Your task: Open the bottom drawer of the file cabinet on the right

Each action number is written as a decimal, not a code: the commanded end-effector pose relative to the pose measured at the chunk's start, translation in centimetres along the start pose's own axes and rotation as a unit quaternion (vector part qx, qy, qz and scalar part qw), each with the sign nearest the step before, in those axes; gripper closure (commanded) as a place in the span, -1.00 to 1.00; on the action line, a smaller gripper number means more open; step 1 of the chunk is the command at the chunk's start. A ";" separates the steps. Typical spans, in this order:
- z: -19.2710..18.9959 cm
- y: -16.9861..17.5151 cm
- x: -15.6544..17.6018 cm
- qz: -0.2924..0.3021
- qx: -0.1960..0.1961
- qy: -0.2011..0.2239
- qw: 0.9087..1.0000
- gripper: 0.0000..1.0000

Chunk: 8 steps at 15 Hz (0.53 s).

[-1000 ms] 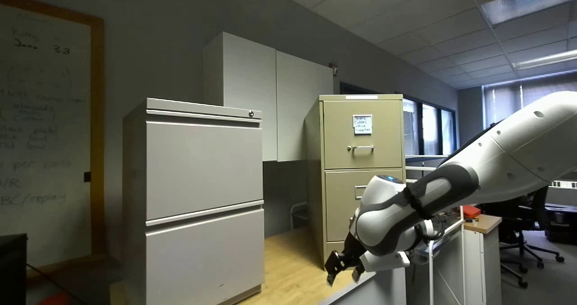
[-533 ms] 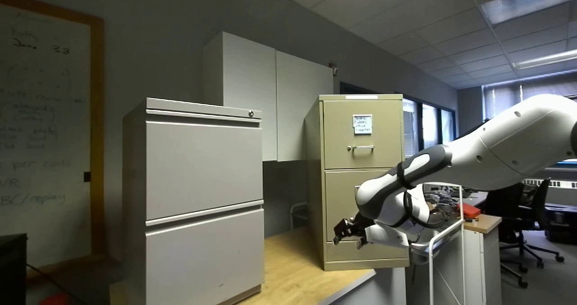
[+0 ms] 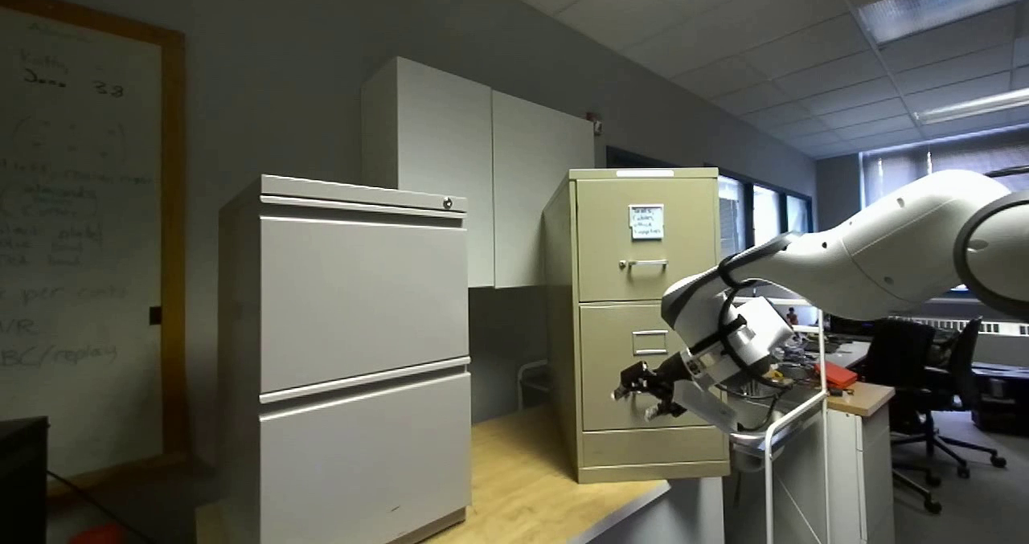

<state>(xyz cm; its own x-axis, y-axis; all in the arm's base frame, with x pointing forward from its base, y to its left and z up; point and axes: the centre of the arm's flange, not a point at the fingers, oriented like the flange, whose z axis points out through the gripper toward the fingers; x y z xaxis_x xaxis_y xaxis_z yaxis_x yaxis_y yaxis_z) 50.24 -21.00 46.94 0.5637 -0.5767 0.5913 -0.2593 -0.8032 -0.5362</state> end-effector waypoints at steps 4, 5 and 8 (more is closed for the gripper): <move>1.7 7.8 2.8 0.069 0.058 0.047 0.995 -1.00; 1.6 8.8 3.2 0.080 0.065 0.059 0.993 -1.00; 0.8 11.7 4.8 0.113 0.084 0.099 0.985 -1.00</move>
<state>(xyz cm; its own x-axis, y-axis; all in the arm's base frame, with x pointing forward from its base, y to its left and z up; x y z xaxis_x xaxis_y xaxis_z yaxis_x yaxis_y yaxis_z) 49.46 -29.90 43.30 0.4053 -0.7379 0.5397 -0.2458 -0.6565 -0.7131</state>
